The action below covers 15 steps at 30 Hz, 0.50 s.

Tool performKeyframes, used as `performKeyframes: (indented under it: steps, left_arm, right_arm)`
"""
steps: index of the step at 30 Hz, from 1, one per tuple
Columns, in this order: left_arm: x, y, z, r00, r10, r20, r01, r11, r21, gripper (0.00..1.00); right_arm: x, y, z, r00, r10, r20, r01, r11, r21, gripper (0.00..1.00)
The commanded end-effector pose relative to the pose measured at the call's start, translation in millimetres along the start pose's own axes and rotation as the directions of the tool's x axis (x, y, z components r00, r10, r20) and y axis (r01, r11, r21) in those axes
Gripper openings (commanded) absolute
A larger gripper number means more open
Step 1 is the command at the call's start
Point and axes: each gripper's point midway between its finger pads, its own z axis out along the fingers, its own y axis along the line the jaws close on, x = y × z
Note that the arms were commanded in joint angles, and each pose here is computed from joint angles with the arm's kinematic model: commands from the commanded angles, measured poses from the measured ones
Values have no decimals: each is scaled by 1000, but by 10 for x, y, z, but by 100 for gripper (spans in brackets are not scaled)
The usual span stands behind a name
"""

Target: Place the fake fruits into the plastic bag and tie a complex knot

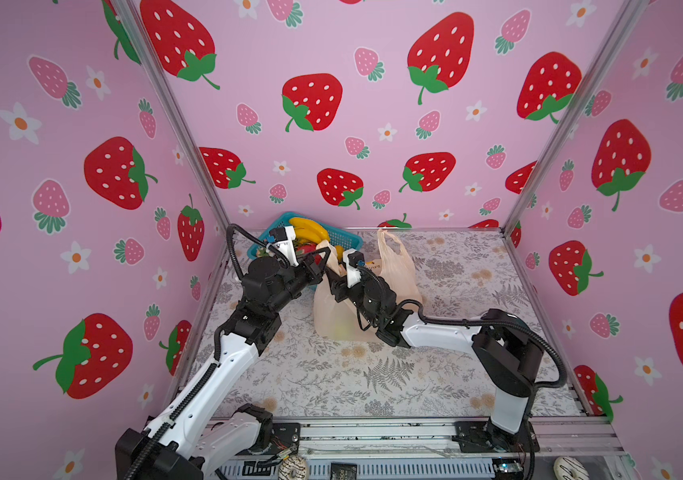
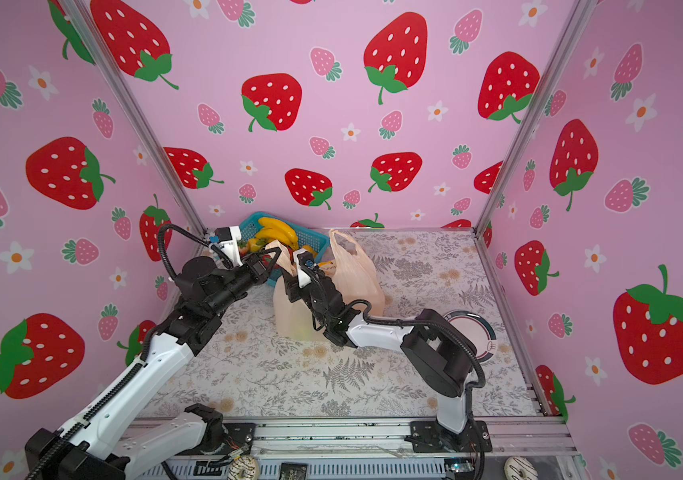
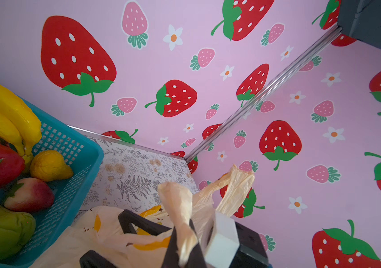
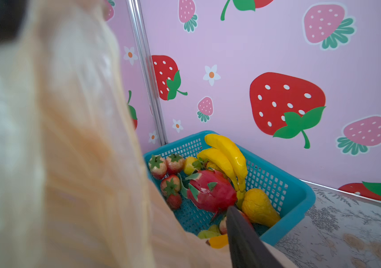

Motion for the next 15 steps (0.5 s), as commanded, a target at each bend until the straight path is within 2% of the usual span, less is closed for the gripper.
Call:
performKeyframes:
  steps: [1, 3, 6, 8, 13, 15]
  left_arm:
    - [-162, -155, -5, 999, 13, 41, -15, 999, 37, 0]
    - [-148, -146, 11, 999, 15, 34, -16, 999, 36, 0]
    - [-134, -130, 26, 999, 22, 27, -23, 999, 31, 0]
    - [-142, -124, 22, 999, 35, 28, -36, 999, 23, 0]
    - [-150, -63, 16, 998, 52, 30, -52, 999, -2, 0]
    - [-152, -39, 14, 998, 55, 30, -54, 998, -9, 0]
  right_arm:
    - [487, -52, 12, 995, 19, -101, -22, 999, -26, 52]
    - [497, -78, -8, 994, 4, -114, -7, 1000, -25, 52]
    - [297, -78, -58, 995, -29, -100, 26, 999, -36, 53]
    - [120, -62, -96, 994, -57, -90, 54, 998, -41, 59]
    - [-256, 12, -210, 987, -128, -102, 120, 989, -83, 83]
    - [-375, 33, -280, 981, -158, -113, 147, 984, -100, 88]
